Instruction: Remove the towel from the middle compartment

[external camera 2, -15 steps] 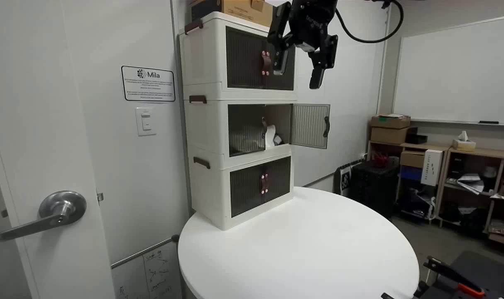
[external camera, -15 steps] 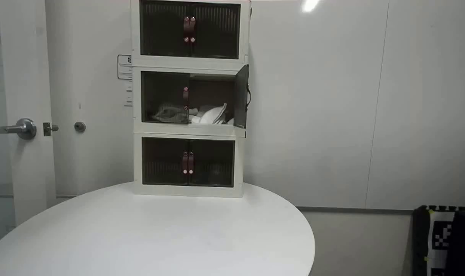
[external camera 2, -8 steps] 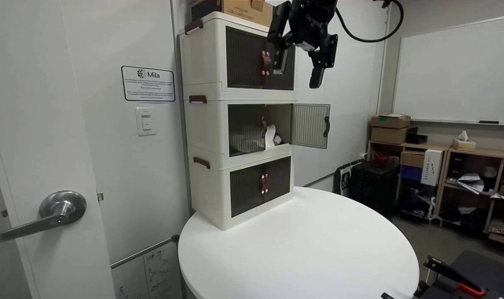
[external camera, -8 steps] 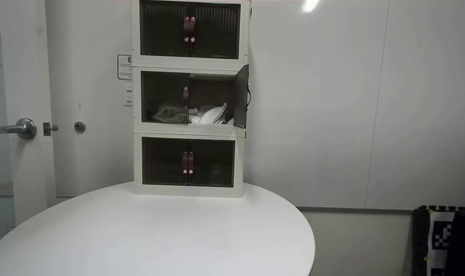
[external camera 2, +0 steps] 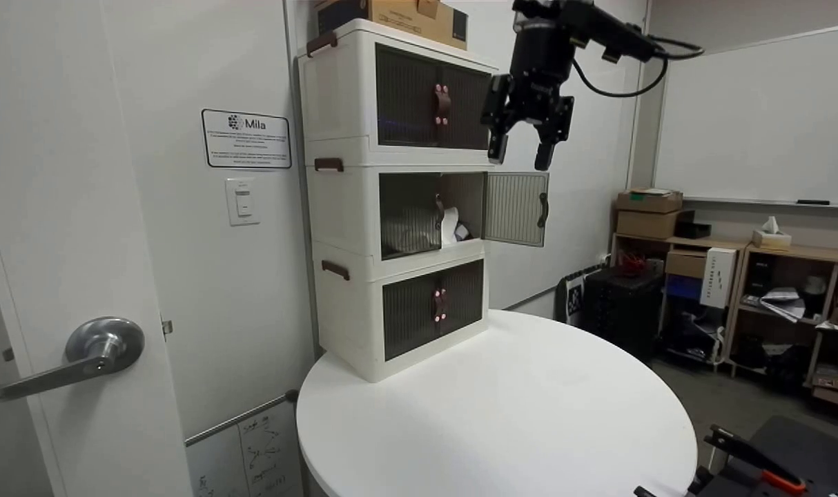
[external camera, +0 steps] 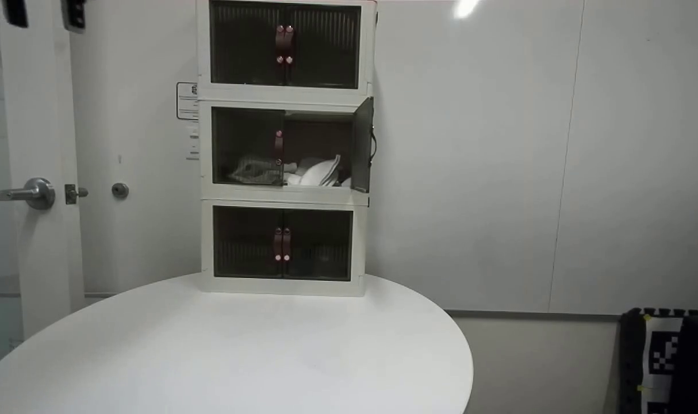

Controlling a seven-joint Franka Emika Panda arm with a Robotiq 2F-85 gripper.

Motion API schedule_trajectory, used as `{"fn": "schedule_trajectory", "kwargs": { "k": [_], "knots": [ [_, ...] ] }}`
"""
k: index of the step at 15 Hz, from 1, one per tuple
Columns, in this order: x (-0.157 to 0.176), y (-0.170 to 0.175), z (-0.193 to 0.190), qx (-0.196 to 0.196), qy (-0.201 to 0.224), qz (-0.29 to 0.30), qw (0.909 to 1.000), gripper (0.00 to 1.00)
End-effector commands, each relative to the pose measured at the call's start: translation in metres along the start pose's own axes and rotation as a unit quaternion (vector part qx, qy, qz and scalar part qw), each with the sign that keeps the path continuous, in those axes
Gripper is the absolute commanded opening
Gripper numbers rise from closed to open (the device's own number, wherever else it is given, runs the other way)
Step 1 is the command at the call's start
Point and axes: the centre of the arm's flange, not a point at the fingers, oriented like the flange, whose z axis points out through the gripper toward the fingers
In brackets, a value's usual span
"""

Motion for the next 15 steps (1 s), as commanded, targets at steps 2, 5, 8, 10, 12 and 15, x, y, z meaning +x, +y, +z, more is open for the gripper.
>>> {"fn": "schedule_trajectory", "kwargs": {
  "k": [2,5,8,10,12,15],
  "knots": [
    [0.047,0.107,0.054,-0.019,0.032,-0.038,0.9986,1.0],
    [0.079,0.162,0.092,-0.018,0.061,-0.039,0.9972,1.0],
    [0.109,0.193,0.134,-0.007,0.071,-0.036,0.9968,1.0],
    [0.128,0.2,0.158,0.002,0.084,-0.029,0.996,1.0],
    [0.15,0.204,0.176,0.002,0.101,-0.03,0.9944,1.0],
    [0.187,0.238,0.188,-0.005,0.152,-0.028,0.988,1.0]
  ]
}}
